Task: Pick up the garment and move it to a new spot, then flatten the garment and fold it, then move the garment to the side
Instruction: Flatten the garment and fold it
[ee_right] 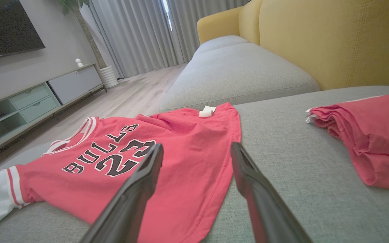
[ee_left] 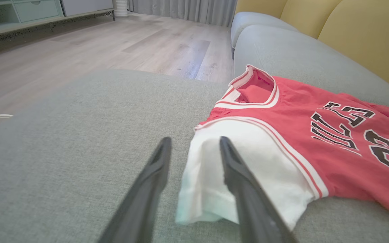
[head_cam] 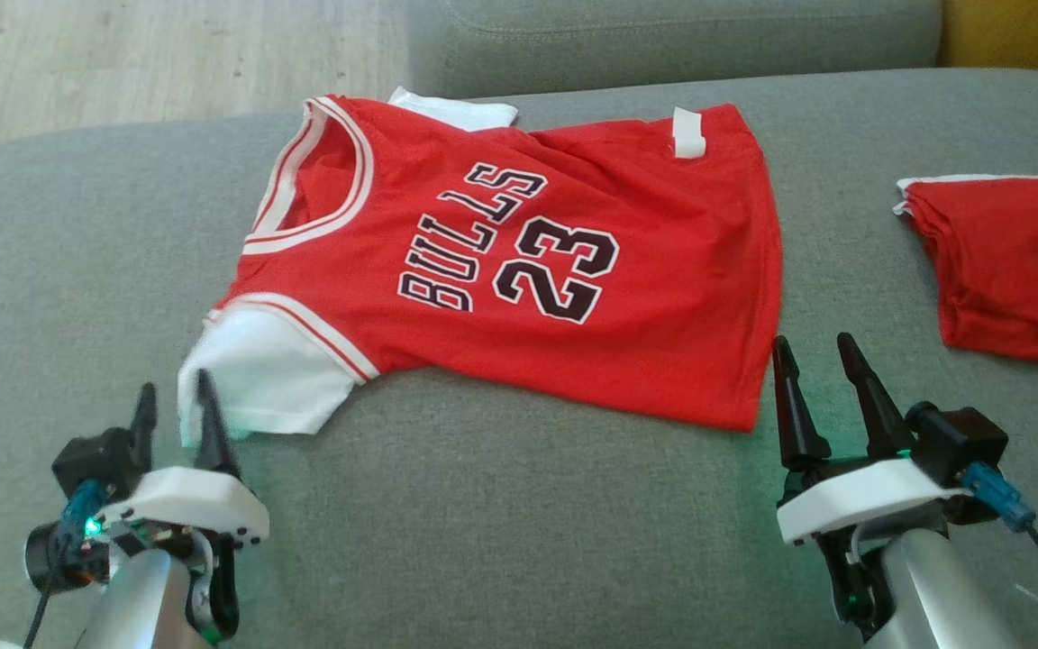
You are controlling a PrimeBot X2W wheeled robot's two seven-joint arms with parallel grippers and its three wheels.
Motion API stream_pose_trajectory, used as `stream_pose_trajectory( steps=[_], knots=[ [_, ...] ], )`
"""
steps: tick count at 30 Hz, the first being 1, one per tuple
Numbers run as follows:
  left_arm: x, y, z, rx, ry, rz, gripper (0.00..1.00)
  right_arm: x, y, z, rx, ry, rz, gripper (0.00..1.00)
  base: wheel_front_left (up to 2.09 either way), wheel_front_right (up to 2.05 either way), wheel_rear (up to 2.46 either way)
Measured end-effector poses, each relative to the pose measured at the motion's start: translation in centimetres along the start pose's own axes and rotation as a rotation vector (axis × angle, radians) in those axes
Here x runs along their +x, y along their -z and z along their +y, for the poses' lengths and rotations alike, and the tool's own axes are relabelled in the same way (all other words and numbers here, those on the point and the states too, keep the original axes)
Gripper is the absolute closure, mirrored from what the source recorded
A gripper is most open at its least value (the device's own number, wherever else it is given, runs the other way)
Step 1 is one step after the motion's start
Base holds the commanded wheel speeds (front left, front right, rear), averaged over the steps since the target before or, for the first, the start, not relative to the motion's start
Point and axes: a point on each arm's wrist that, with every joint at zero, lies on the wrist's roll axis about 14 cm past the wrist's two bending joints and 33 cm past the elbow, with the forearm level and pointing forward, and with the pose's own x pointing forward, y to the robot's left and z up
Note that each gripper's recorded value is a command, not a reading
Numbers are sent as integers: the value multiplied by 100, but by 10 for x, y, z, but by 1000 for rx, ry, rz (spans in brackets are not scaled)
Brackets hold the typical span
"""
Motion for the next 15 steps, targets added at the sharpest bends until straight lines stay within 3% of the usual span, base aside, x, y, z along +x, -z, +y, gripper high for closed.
stream_pose_trajectory(
  steps=[4,9,15],
  knots=[
    [-4,-22,2,19,-8,-93,0,1,-2,6,-9,-19,-5,0,0,0,0],
    [-14,-61,-16,29,66,-242,0,2,-9,16,-15,-47,-25,0,0,0,0],
    [-43,-53,-31,-3,117,-264,0,-4,-9,22,-17,-62,-25,0,0,0,0]
  ],
)
